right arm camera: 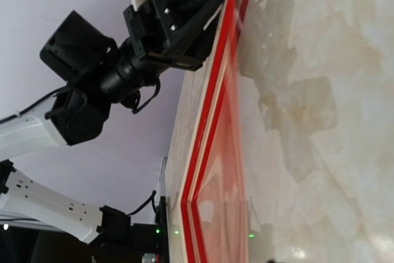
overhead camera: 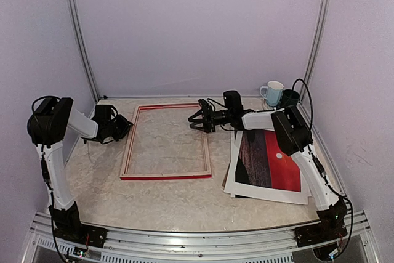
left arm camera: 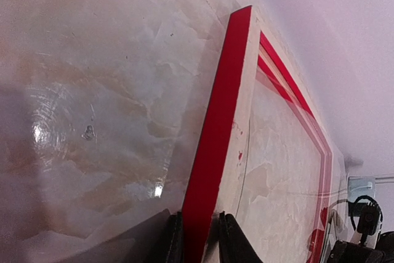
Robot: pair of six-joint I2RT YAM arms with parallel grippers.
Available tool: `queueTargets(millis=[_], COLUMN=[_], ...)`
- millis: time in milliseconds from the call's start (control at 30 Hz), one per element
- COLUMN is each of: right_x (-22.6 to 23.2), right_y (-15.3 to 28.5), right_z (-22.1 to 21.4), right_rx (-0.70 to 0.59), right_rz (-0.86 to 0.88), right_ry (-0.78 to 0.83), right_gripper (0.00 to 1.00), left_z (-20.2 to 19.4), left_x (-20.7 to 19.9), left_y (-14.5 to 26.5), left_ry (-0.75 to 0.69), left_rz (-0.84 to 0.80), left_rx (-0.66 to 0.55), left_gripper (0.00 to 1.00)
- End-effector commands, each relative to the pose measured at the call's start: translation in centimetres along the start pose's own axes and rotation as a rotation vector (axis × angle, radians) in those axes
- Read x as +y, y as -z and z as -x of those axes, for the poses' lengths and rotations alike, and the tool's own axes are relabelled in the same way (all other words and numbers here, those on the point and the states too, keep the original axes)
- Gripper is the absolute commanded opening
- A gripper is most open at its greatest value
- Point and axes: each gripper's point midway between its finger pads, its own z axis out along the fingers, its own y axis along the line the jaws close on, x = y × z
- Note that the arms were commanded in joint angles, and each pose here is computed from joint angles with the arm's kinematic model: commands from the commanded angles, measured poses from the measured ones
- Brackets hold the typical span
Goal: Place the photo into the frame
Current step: Place the glass panel on the frame body.
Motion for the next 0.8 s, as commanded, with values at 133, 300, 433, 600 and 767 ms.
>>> queueTargets(millis=[133, 300, 433, 600, 767], right_x=[-2.0, -1.6, -0.3, 1.8, 2.5], right_y=[1.1, 1.0, 0.8, 0.3, -0.1], right_z=[1.3, 1.6, 1.5, 0.7, 0.0], right_rx=[-0.034, -0.029, -0.013, 0.015, 0.029], right_rz=[-0.018, 0.001, 0.04, 0.085, 0.1], right_ry=[-0.027, -0.006, 0.04, 0.119, 0.145], right_gripper=[0.45, 0.29, 0.1, 0.0, 0.0], left_z=[-2.7, -2.9, -2.9, -2.9, -2.9], left_x=[2.8, 2.8, 2.7, 2.6, 2.6], left_y=[-0.4, -0.4, -0.4, -0.4, -0.3], left_ry=[0.024, 0.028, 0.029, 0.03, 0.031], left_rz=[0.061, 0.056, 0.05, 0.048, 0.048], left_rx=[0.079, 0.083, 0.085, 0.086, 0.084], left_gripper=[0.21, 0.21, 0.21, 0.21, 0.21])
